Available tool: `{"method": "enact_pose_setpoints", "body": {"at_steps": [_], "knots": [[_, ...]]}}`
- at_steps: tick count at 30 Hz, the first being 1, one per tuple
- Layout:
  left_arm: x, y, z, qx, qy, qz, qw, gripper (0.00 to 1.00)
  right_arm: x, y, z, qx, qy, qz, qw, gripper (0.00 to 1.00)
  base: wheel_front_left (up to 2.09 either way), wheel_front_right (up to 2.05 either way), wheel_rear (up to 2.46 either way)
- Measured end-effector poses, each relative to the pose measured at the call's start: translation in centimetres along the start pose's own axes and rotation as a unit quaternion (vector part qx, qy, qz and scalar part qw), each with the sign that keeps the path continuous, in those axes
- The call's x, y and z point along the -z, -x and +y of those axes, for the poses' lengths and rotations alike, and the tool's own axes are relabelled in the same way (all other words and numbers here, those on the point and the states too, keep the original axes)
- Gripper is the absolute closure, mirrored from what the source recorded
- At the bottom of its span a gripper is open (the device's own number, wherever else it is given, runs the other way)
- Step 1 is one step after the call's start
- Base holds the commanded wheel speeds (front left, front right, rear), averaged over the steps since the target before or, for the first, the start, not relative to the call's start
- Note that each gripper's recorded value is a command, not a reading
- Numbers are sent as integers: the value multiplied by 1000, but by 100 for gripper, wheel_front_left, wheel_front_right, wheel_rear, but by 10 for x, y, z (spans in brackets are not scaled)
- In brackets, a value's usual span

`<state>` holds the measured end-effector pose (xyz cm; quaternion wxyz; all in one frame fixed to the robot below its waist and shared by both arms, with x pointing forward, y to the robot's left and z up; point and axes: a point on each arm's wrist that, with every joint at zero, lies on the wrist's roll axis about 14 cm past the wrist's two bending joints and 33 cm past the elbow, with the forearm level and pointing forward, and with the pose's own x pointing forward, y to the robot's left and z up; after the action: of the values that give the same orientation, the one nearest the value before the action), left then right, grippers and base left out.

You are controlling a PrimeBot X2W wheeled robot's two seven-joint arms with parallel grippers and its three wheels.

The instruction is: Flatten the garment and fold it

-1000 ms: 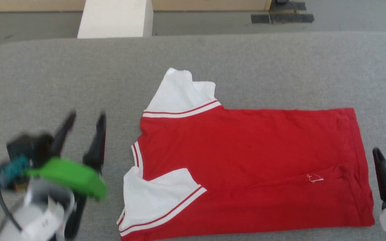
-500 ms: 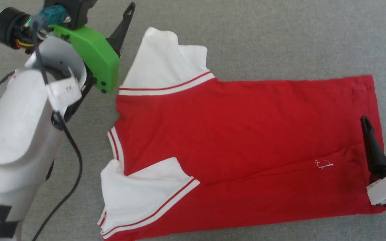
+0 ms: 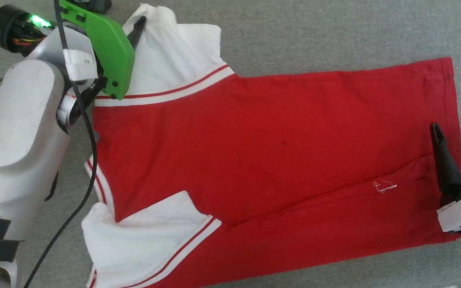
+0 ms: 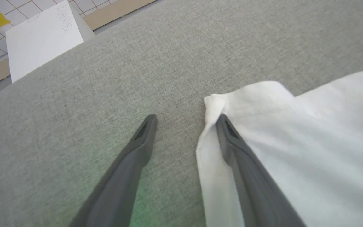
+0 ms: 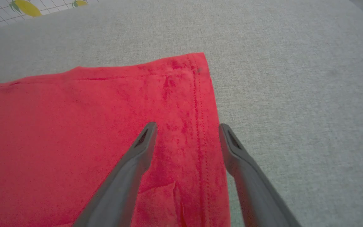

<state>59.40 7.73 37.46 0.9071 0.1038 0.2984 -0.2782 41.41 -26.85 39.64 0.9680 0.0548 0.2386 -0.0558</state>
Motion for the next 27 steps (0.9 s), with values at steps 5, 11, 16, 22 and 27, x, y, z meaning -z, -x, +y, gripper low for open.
{"method": "enact_pose_setpoints", "body": {"at_steps": [5, 11, 16, 22, 27], "knots": [[0, -12, -9, 25, 9, 4, 1000, 100, 2, 3, -13, 19, 5, 4, 1000, 0, 0, 0, 0], [-6, -5, -12, 27, 8, -3, 1000, 100, -29, 3, -12, 11, 21, -30, 999, 0, 0, 0, 0], [-9, 10, -9, 19, 1, -9, 1000, 100, -93, -3, -13, -5, 60, -88, 994, 0, 0, 0, 0], [-20, 24, -3, 9, -4, -24, 1000, 100, -104, -26, -20, -10, 47, -21, 999, 0, 0, 0, 0], [-15, 24, -3, 9, -2, -22, 1000, 100, -70, -45, -21, -14, 56, 77, 995, 0, 0, 0, 0]]}}
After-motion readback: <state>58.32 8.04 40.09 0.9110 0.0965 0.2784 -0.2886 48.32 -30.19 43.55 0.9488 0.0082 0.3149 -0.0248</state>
